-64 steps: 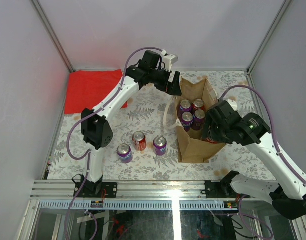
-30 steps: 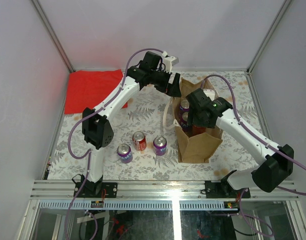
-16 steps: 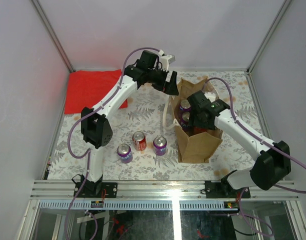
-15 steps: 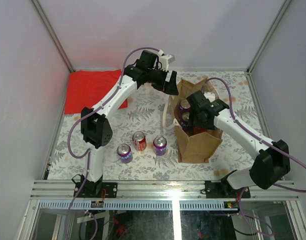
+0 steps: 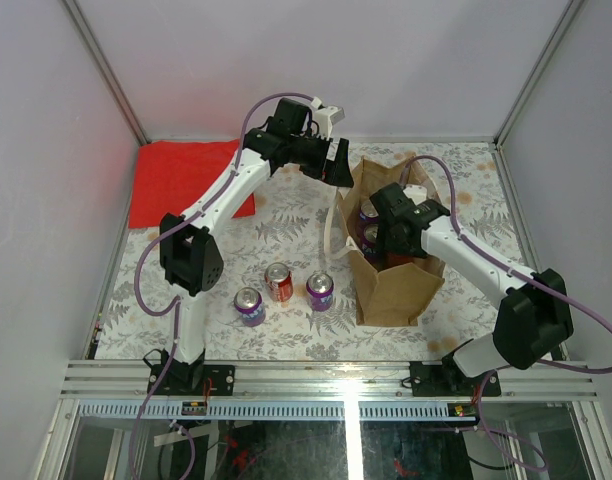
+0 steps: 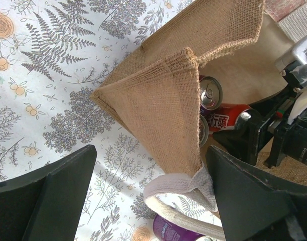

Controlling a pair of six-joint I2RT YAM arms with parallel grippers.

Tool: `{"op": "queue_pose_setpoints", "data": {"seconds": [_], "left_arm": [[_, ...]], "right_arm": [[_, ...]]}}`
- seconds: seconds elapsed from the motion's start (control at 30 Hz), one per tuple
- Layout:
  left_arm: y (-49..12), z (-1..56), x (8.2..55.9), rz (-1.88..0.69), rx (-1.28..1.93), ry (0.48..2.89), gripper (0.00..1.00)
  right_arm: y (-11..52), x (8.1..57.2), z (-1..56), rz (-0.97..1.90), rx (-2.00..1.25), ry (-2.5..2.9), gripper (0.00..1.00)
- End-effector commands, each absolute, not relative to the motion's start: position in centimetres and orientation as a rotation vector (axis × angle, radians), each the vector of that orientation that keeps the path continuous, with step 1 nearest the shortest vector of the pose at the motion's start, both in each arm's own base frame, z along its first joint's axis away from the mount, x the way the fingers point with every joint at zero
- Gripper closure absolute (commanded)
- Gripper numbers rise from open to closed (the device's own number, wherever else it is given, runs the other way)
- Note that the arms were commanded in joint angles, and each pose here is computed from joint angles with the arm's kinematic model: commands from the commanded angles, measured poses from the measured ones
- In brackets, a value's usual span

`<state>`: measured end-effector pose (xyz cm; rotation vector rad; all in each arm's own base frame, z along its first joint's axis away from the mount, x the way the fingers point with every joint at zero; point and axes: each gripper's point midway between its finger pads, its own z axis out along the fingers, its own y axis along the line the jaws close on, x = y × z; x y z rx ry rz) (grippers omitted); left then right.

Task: Place the beverage into the canvas bag
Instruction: Place the drink in the canvas bag.

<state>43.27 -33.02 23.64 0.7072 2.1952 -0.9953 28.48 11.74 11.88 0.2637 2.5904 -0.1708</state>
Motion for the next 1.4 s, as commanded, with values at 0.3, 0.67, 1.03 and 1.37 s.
{"op": "queue_pose_setpoints", "data": {"seconds": [0.3, 0.67, 1.03, 1.37], "left_arm": [[-32.9, 24.9, 44.1, -1.015, 0.703, 2.134, 0.1], [-32.6, 24.7, 43.9, -1.01, 0.695, 2.155, 0.1], [-32.5, 24.5, 44.0, -1.01, 0.693, 2.16, 0.1], [-32.6, 24.5, 43.9, -1.019, 0.692, 2.162, 0.1]], "right_arm": [[9.5, 30.5, 11.6, -0.236, 0.33, 2.415, 1.0], [9.6, 31.4, 9.9, -0.245, 0.305, 2.423, 1.0], [9.4, 30.7, 8.7, -0.275, 0.297, 2.466, 0.47], [9.4, 30.3, 8.4, -0.276, 0.276, 2.487, 0.24]]}}
